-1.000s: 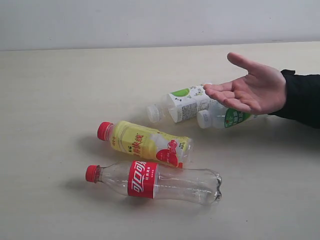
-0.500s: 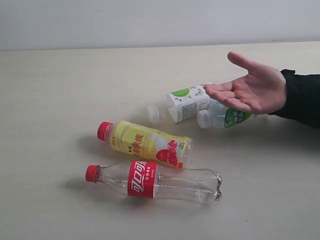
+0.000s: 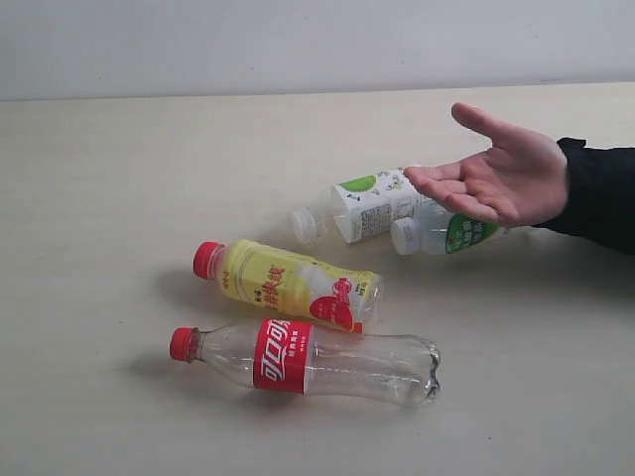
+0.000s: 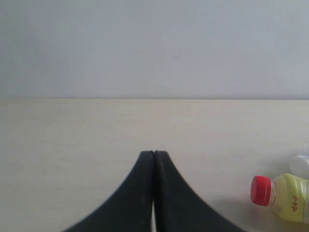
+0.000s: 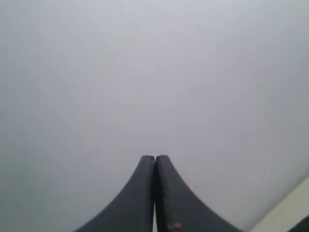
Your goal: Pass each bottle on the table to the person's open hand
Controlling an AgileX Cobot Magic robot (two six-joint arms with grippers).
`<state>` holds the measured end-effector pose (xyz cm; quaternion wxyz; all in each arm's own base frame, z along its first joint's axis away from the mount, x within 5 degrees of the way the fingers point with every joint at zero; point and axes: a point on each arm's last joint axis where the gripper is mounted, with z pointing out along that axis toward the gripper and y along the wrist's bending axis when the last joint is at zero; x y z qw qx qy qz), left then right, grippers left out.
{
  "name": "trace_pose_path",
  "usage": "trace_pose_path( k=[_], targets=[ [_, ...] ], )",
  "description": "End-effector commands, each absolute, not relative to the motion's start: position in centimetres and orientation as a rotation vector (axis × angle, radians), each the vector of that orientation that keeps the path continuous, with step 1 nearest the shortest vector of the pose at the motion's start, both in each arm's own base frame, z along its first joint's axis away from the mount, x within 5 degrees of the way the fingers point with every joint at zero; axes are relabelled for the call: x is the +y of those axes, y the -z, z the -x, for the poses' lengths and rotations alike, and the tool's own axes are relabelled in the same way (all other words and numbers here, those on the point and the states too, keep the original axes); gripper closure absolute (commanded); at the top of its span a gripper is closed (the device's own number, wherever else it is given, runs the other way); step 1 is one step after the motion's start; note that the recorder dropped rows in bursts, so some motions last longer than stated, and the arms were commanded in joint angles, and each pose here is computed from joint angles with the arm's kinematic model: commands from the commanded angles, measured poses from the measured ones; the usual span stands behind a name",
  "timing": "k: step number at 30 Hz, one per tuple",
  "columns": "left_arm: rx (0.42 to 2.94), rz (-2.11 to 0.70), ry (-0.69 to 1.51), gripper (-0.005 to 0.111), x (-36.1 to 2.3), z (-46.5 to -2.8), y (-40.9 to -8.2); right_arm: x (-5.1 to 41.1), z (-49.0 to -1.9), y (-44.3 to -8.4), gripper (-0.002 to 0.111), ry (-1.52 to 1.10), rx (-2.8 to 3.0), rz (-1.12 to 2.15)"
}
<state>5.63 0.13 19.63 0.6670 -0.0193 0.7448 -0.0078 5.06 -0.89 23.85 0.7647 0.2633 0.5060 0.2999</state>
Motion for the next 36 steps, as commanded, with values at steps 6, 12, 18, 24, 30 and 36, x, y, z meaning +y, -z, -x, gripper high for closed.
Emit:
trace_pose_path(
  k=[6, 12, 18, 24, 30, 36],
  targets=[
    [1.681, 0.042, 0.015, 0.107, 0.1, -5.6, -19.5, -0.6, -3.5, -29.4, 0.108, -0.561, 0.877, -0.356],
    [1.681, 0.042, 0.015, 0.107, 0.1, -5.6, -19.5, 0.5, -3.4, -37.2, 0.108, -0.288, 0.972, -0.087],
    [1.681, 0.042, 0.015, 0.107, 0.1, -5.6, -19.5, -0.6, -4.5, -42.6, 0.108, 0.068, 1.188, -0.037],
    [1.681, 0.042, 0.015, 0.107, 0.1, -5.6, -19.5, -2.6, -8.8, -43.2, 0.108, 0.421, 1.600, -0.035],
    [1.681, 0.042, 0.015, 0.107, 0.1, -5.6, -19.5, -1.1, -13.3, -41.4, 0.108, 0.311, 2.032, 0.188],
    [1.681, 0.042, 0.015, 0.107, 0.1, -5.6, -19.5, 4.1, -16.1, -38.5, 0.108, -0.095, 2.277, 0.594]
  ],
)
